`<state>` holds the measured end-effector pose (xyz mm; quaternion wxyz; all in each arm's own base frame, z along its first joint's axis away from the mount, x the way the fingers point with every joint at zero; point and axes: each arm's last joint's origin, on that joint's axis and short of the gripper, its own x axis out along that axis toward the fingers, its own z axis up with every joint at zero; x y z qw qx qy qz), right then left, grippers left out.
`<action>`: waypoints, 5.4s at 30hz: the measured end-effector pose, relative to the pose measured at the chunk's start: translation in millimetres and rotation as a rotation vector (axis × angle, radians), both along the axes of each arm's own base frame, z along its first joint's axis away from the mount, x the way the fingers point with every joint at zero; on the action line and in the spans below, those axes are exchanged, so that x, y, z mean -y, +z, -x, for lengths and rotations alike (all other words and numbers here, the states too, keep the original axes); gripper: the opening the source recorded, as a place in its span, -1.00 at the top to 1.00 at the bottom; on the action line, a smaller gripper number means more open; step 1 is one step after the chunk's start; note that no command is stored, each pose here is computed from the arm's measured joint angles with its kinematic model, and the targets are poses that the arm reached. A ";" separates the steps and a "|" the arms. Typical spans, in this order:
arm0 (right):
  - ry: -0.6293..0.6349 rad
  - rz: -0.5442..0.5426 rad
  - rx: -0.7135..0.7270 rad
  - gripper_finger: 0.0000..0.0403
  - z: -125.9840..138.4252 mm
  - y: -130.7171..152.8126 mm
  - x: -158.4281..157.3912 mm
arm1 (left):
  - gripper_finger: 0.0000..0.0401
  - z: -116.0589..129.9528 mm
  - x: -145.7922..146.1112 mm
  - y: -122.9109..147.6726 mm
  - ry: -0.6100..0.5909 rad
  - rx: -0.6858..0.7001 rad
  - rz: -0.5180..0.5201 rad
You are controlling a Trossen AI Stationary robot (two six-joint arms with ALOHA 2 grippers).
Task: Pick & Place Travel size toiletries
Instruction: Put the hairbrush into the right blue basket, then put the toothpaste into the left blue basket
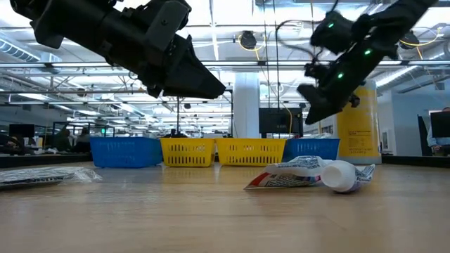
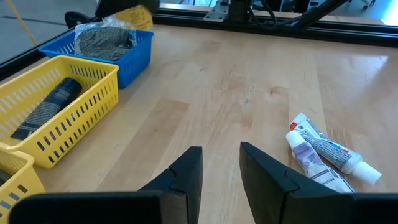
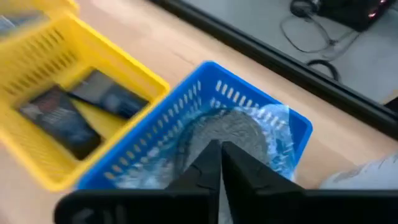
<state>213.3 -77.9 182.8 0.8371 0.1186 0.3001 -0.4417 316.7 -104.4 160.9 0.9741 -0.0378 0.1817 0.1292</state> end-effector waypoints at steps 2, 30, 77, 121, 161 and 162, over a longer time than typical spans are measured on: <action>-0.034 0.010 -0.068 0.98 -7.0 -6.1 8.7 | 0.47 -0.1 -0.5 0.0 0.002 0.000 0.000; 0.368 0.106 -0.032 0.98 -13.9 23.0 -42.0 | 0.47 1.3 3.7 -0.2 -0.016 -0.005 -0.012; 0.776 0.247 0.460 0.98 47.4 -56.6 -110.1 | 0.04 -77.1 3.9 -90.8 -0.392 -0.090 0.255; 0.772 0.248 0.460 0.98 47.4 -56.5 -110.0 | 0.66 87.6 -171.4 17.5 0.913 -0.618 0.355; 1.061 0.123 0.456 0.98 41.5 -59.9 -120.2 | 0.02 47.3 16.5 41.8 0.084 -0.199 -0.021; 1.088 0.126 0.459 0.97 36.3 -57.7 -122.3 | 0.02 41.9 18.9 35.8 0.072 -0.196 -0.043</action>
